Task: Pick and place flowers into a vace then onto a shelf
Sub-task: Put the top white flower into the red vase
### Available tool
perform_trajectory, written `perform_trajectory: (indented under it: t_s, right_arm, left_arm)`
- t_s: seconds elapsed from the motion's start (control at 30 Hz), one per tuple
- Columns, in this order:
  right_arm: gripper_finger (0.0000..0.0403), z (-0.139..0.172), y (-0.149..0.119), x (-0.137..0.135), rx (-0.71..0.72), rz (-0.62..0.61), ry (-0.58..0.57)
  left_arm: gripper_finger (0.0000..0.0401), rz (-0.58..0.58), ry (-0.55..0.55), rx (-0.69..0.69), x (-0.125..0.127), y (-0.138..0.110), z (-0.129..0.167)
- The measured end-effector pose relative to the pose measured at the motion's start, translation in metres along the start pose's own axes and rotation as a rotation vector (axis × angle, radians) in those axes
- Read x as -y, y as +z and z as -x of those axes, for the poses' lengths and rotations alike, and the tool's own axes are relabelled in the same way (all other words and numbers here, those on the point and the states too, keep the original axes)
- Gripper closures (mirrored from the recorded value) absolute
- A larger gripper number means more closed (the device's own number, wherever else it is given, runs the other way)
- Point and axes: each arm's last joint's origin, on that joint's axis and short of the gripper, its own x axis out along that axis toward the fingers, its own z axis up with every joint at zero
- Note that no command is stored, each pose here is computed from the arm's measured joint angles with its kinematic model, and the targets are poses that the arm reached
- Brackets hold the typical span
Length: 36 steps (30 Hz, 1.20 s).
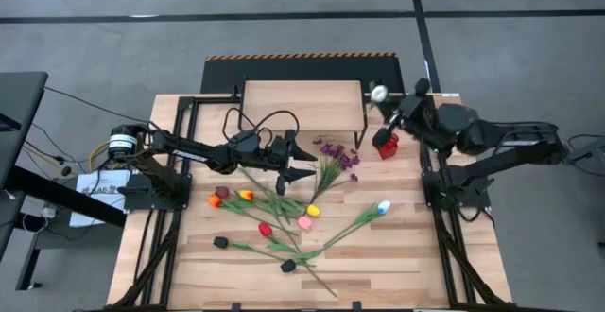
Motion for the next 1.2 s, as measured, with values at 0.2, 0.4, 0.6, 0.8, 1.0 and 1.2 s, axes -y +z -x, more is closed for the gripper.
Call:
perform_trajectory:
  t_s: [0.2, 0.4, 0.6, 0.8, 1.0, 1.2]
  right_arm:
    - [0.0399, 0.004, -0.028, 0.039, -0.183, -0.078, -0.135]
    - [0.0398, -0.001, -0.071, 0.056, -0.283, -0.156, -0.208]
    - [0.0399, -0.005, -0.100, 0.061, -0.313, -0.211, -0.201]
    - [0.0398, -0.006, -0.111, 0.059, -0.353, -0.196, -0.198]
    - [0.0399, -0.005, -0.112, 0.059, -0.357, -0.200, -0.198]
    - [0.0398, -0.001, -0.104, 0.062, -0.316, -0.211, -0.198]
  left_arm:
    - [0.0214, -0.002, 0.006, 0.004, 0.000, 0.000, 0.000]
    - [0.0214, -0.002, 0.011, 0.005, 0.000, 0.000, 0.000]
    - [0.0214, 0.009, 0.010, 0.005, 0.000, 0.000, 0.000]
    - [0.0214, 0.010, 0.010, 0.002, 0.000, 0.000, 0.000]
    - [0.0214, 0.010, 0.010, 0.001, 0.000, 0.000, 0.000]
    - [0.0214, 0.009, 0.010, 0.001, 0.000, 0.000, 0.000]
